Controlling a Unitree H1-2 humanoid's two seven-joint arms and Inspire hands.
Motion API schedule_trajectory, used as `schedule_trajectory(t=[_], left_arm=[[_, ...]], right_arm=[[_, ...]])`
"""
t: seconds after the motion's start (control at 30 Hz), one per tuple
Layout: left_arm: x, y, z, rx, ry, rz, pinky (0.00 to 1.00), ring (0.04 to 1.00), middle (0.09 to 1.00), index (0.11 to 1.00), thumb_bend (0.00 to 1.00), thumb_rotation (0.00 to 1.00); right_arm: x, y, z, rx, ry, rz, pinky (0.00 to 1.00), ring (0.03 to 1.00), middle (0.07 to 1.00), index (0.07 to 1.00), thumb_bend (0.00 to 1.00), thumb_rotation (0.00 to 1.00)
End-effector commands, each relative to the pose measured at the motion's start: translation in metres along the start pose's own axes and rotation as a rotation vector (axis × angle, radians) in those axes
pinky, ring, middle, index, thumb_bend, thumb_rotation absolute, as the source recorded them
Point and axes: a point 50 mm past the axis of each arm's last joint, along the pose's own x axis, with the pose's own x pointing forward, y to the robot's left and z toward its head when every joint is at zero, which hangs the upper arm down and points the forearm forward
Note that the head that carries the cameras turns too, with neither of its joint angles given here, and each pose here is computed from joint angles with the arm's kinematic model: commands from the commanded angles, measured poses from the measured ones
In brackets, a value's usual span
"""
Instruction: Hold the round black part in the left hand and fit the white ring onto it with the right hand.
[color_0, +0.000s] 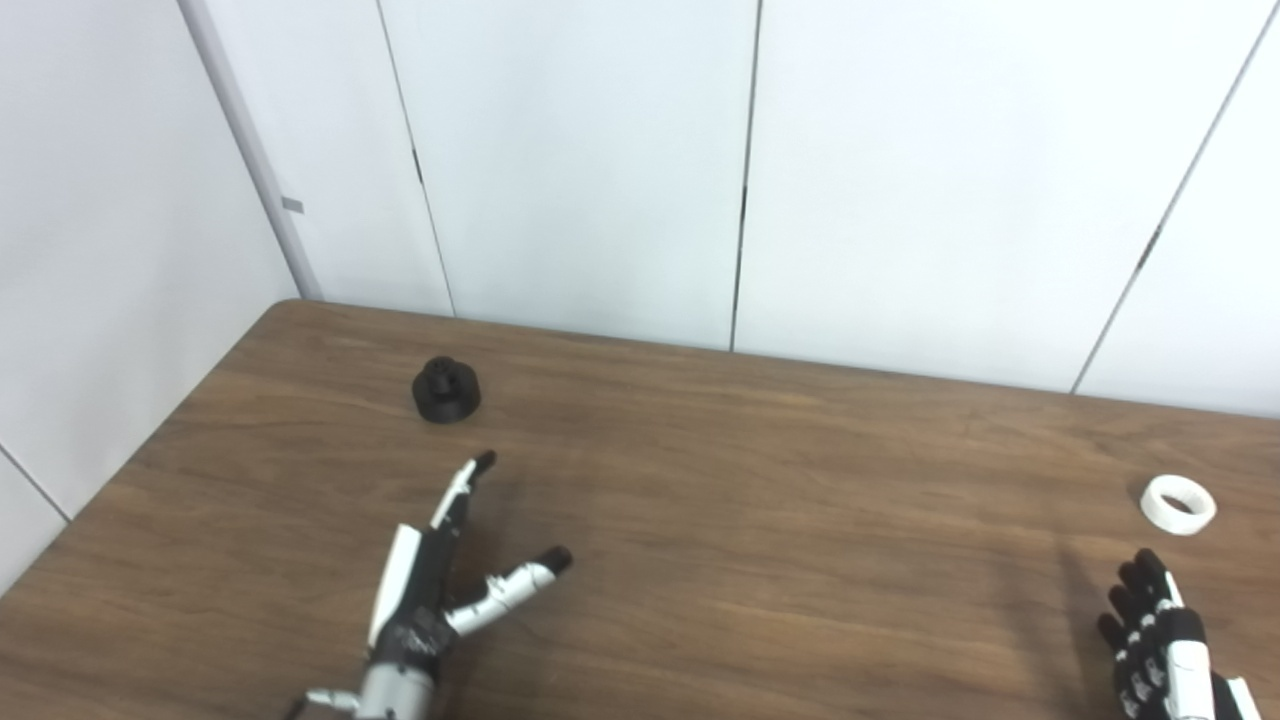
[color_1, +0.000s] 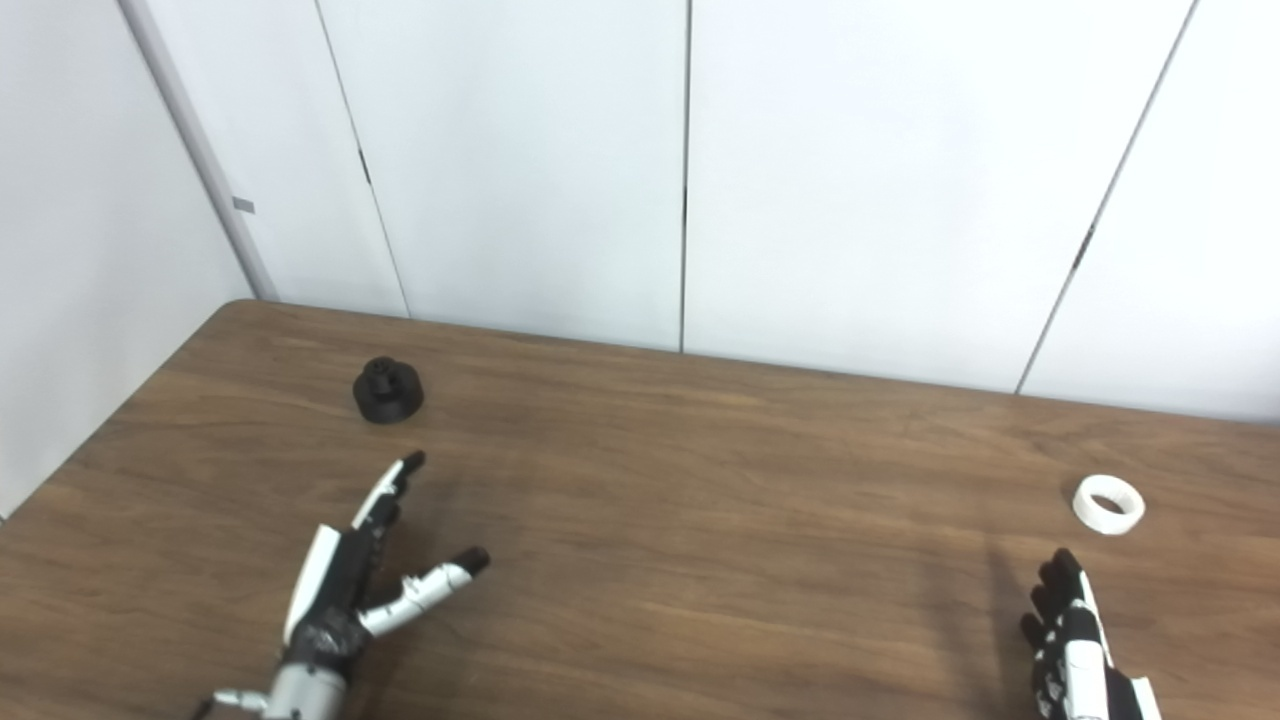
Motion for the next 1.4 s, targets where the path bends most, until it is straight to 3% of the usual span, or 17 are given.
schedule_trajectory(t=[0.0,0.37,0.77,0.97,1.37], left_arm=[[0.019,0.020,0.021,0.066,-0.082,0.063,1.00,1.000,1.000,0.950,0.98,0.37],[0.055,0.064,0.024,0.172,-0.053,0.142,1.00,1.000,1.000,0.929,0.97,0.33],[0.102,0.096,0.005,0.325,0.024,0.266,1.00,1.000,0.999,0.890,0.96,0.31],[0.132,0.102,-0.001,0.415,0.069,0.271,1.00,1.000,1.000,0.888,0.98,0.34],[0.182,0.092,0.010,0.480,0.110,0.212,1.00,1.000,1.000,0.857,1.00,0.38]], right_arm=[[-0.004,-0.004,0.002,-0.014,-0.006,-0.004,1.00,1.000,1.000,1.000,0.54,1.00],[-0.004,-0.001,0.002,-0.017,-0.006,-0.011,1.00,1.000,0.999,1.000,0.53,1.00],[-0.002,0.002,0.002,-0.010,-0.012,-0.007,1.00,1.000,1.000,1.000,0.50,1.00],[-0.003,0.001,0.001,-0.019,-0.012,-0.022,1.00,1.000,0.986,1.000,0.49,1.00],[-0.007,0.001,0.003,-0.017,-0.010,-0.023,1.00,1.000,0.992,1.000,0.49,1.00]])
